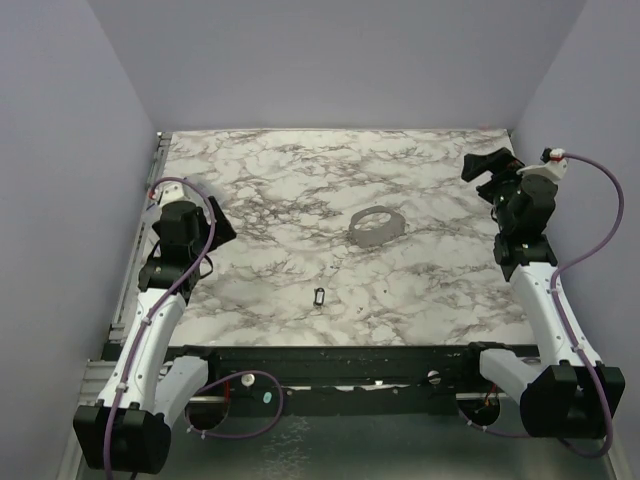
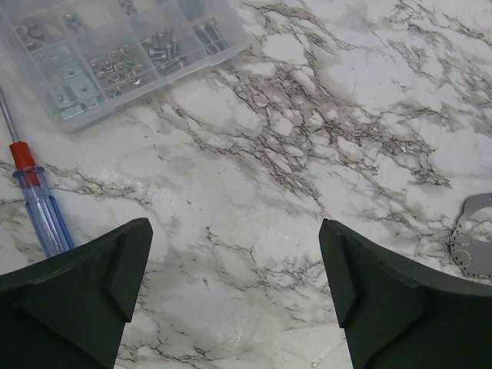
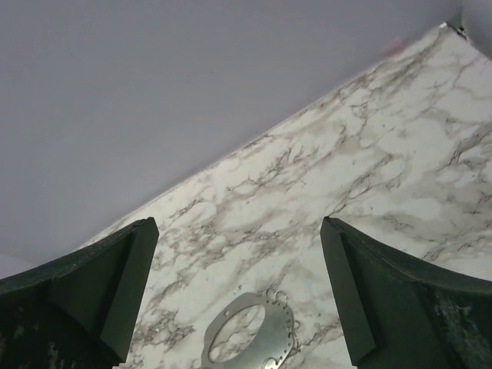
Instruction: Put the keys on the keyring
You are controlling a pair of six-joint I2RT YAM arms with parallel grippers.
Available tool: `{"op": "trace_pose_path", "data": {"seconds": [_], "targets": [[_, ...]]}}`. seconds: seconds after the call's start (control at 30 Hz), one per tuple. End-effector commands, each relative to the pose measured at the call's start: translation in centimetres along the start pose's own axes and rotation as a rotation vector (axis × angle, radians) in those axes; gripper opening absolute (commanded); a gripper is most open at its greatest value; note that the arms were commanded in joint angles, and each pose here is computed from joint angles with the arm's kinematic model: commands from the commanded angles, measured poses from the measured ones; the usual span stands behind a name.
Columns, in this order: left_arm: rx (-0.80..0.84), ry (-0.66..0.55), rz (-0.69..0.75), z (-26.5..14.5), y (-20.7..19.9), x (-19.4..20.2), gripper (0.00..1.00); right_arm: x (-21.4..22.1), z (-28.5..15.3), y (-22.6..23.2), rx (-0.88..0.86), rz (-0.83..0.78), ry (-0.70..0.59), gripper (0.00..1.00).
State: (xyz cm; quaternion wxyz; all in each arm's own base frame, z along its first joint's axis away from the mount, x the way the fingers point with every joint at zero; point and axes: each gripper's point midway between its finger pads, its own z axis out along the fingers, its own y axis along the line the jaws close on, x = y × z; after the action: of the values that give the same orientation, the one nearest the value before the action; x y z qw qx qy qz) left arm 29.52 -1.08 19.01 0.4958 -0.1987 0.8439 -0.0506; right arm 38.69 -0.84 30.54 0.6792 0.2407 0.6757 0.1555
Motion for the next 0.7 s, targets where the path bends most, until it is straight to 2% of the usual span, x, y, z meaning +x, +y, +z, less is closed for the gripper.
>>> {"op": "trace_pose_path", "data": {"seconds": [0.0,0.13,0.27,0.5,0.67], "targets": [[0.065,0.035,0.026,0.4,-1.3,0.5,0.99,2.6,-0.8,-0.1,0.007,0.062,0.121,1.0],[0.068,0.068,0.045,0.9,-1.3,1.3,0.99,4.6,0.0,-0.1,-0.01,0.048,0.214,1.0],[0.079,0.133,0.067,2.0,-1.5,2.8,0.99,7.1,0.5,-1.3,0.094,0.024,0.361,1.0],[0.194,0.211,0.091,2.5,-3.5,4.4,0.99,12.0,-0.5,-0.2,0.234,-0.166,0.535,1.0],[0.291,0.245,0.129,1.9,-5.8,5.6,0.9,16.1,-2.5,0.5,0.233,-0.208,0.635,1.0]]}}
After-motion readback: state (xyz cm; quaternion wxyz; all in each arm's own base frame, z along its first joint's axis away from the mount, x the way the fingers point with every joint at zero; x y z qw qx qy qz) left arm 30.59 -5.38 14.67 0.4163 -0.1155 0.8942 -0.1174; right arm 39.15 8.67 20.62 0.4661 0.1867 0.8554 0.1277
